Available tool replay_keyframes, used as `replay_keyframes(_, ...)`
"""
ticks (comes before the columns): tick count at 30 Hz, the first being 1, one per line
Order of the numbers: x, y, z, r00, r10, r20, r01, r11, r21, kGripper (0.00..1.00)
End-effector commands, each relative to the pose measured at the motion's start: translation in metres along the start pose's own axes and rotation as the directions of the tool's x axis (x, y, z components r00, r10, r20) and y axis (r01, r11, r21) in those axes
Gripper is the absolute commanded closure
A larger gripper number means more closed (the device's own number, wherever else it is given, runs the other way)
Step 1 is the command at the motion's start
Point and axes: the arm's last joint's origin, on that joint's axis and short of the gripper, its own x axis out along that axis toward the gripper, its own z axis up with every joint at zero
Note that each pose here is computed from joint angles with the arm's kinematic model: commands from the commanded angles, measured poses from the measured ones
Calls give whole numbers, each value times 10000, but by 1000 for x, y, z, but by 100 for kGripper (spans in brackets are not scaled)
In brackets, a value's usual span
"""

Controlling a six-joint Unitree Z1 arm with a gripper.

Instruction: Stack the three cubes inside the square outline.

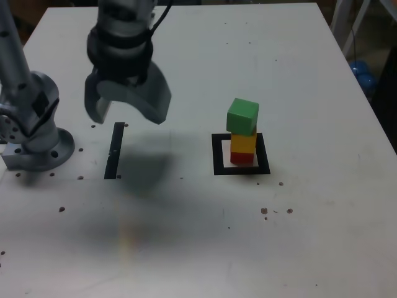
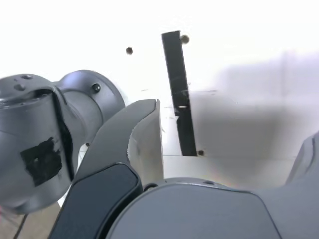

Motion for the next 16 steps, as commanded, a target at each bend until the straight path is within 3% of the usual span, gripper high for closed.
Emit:
replay_keyframes(1, 10, -2, -3, 9998, -218, 48, 219, 9997, -142, 1)
replay_keyframes(16, 38, -8, -14, 9946, -1023, -176, 1020, 9946, -184, 1)
